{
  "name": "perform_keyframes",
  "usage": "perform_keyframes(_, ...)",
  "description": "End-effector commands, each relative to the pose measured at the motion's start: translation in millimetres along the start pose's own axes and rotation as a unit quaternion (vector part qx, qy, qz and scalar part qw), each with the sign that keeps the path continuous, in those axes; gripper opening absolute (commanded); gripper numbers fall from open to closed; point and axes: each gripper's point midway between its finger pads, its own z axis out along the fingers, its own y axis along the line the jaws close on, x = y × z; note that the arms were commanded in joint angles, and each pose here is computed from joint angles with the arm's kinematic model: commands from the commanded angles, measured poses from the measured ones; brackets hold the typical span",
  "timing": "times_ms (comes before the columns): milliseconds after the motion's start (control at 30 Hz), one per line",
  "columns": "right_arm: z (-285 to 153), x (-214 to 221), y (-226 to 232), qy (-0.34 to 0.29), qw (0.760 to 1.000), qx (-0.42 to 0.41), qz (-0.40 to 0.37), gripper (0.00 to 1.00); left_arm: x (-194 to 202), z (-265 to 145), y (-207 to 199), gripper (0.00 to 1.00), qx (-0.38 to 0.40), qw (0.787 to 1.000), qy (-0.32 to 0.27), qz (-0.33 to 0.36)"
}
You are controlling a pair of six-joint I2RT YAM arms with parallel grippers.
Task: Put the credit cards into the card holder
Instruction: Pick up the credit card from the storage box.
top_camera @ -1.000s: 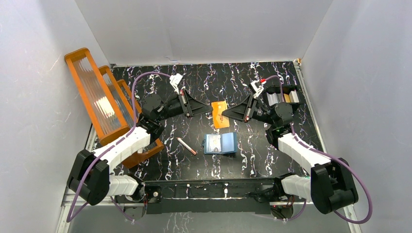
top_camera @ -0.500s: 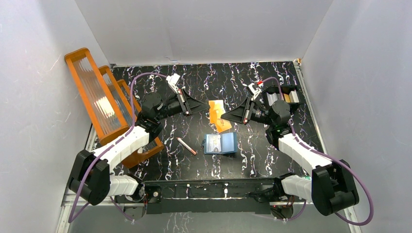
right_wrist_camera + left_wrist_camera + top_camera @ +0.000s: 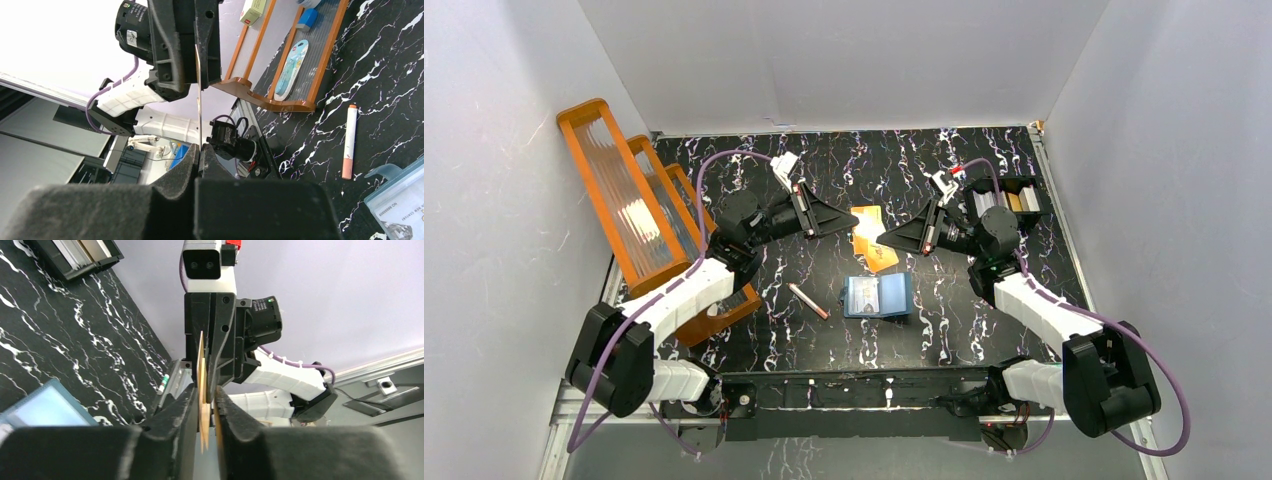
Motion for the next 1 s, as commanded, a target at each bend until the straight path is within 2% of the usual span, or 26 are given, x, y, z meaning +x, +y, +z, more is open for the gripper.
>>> perform_keyframes(0,2,-2,11,-0.003,0.999,-0.022,-0.03,0.0,-1,-1,-12,0.03,0.026,0.999,0.002,0.02)
perform_keyframes(33,2,0,7,0.0,1.0,-0.015,-0.025,0.0,-1,-1,-11,0.0,0.026,0.999,-0.001,0.022)
perform_keyframes(167,-1,9,-16,0.015,0.999,0.029,-0.012,0.07,-6,-6,-1,0.0,-0.005,0.999,-0.011,0.033)
perform_keyframes(333,-13,25,-36,0.023,0.997,0.073,-0.004,0.08,-10,-17,24,0.0,-0.099,0.992,-0.01,0.073)
perform_keyframes(467,-23,31,-53,0.022,0.992,0.122,-0.001,0.07,-8,-25,45,0.0,-0.155,0.985,-0.005,0.075)
perform_keyframes(700,-38,43,-71,0.024,0.986,0.168,0.004,0.05,6,-27,61,0.0,-0.164,0.985,0.013,0.054)
perform_keyframes(767,-42,44,-77,0.016,0.983,0.185,0.006,0.02,8,-27,64,0.0,-0.167,0.985,0.017,0.05)
perform_keyframes(867,-52,37,-99,-0.004,0.968,0.249,-0.019,0.0,15,-29,76,0.0,-0.184,0.982,0.028,0.034)
perform_keyframes(967,-65,36,-127,-0.008,0.949,0.314,-0.031,0.0,32,-29,89,0.0,-0.185,0.982,0.041,-0.011)
